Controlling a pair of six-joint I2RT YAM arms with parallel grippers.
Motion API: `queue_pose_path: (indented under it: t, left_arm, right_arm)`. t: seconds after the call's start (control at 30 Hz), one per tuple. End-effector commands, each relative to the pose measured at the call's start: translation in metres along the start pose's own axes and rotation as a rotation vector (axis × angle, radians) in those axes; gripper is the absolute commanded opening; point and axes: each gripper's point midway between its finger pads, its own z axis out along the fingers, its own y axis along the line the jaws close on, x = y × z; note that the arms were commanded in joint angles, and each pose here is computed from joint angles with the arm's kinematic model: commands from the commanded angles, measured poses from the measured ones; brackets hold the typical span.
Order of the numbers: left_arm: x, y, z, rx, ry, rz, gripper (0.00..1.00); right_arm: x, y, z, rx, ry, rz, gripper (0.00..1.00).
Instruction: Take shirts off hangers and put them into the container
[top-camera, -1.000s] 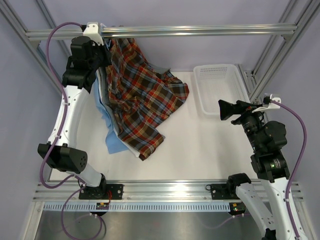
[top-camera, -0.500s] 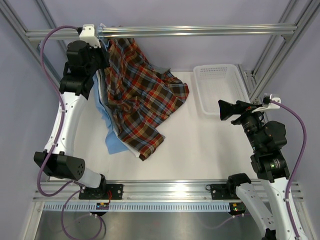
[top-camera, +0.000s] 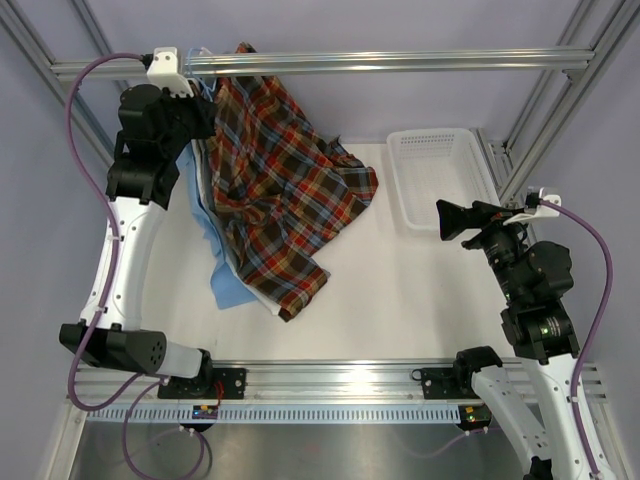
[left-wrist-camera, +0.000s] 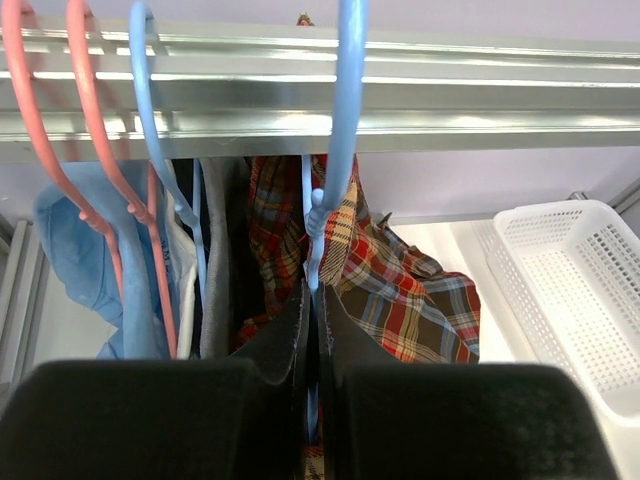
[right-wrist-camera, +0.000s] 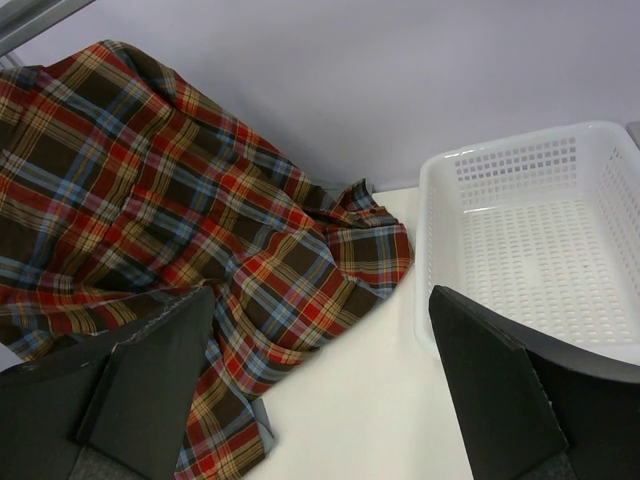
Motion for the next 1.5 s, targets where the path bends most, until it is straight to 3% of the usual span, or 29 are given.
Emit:
queue_pose_path:
  t: [0.0, 0.4, 0.57, 0.9, 1.17, 1.3, 1.47]
  left_arm:
    - [-0.04, -0.017, -0.028, 0.064, -0.122, -0.017, 0.0]
    - [-0.032, -0.04, -0.097, 0.146, -0.102, -0.082, 0.0]
    - [-0.028, -0.06, -0.116, 0.209, -0.08, -0.121, 0.0]
    - [-0.018, -0.098, -0.113, 0.218, -0.059, -0.188, 0.0]
    - [-0.008, -0.139, -0.096, 0.124, -0.071, -0.2, 0.0]
    - [-0.008, -0.139, -0.09, 0.042, -0.094, -0.252, 0.0]
    - [-0.001, -0.115, -0.096, -0.191, -0.146, -0.348, 0.0]
  right_arm:
    - [-0.004, 0.002, 0.005, 0.0, 0.004, -0.012, 1.0]
    - [0.007, 0.001, 0.018, 0.011, 0.09, 0.001, 0.99]
    - [0.019, 0.023, 0.026, -0.106, 0.175, 0.027, 0.99]
    - [0.037, 0.072, 0.033, -0.339, 0.287, 0.052, 1.0]
    - [0.057, 0.149, 0.035, -0.468, 0.362, -0.032, 1.0]
    - [0.075, 0.18, 0.041, -0.502, 0.409, -0.065, 1.0]
    - [0.086, 0.192, 0.055, -0.435, 0.383, -0.087, 1.0]
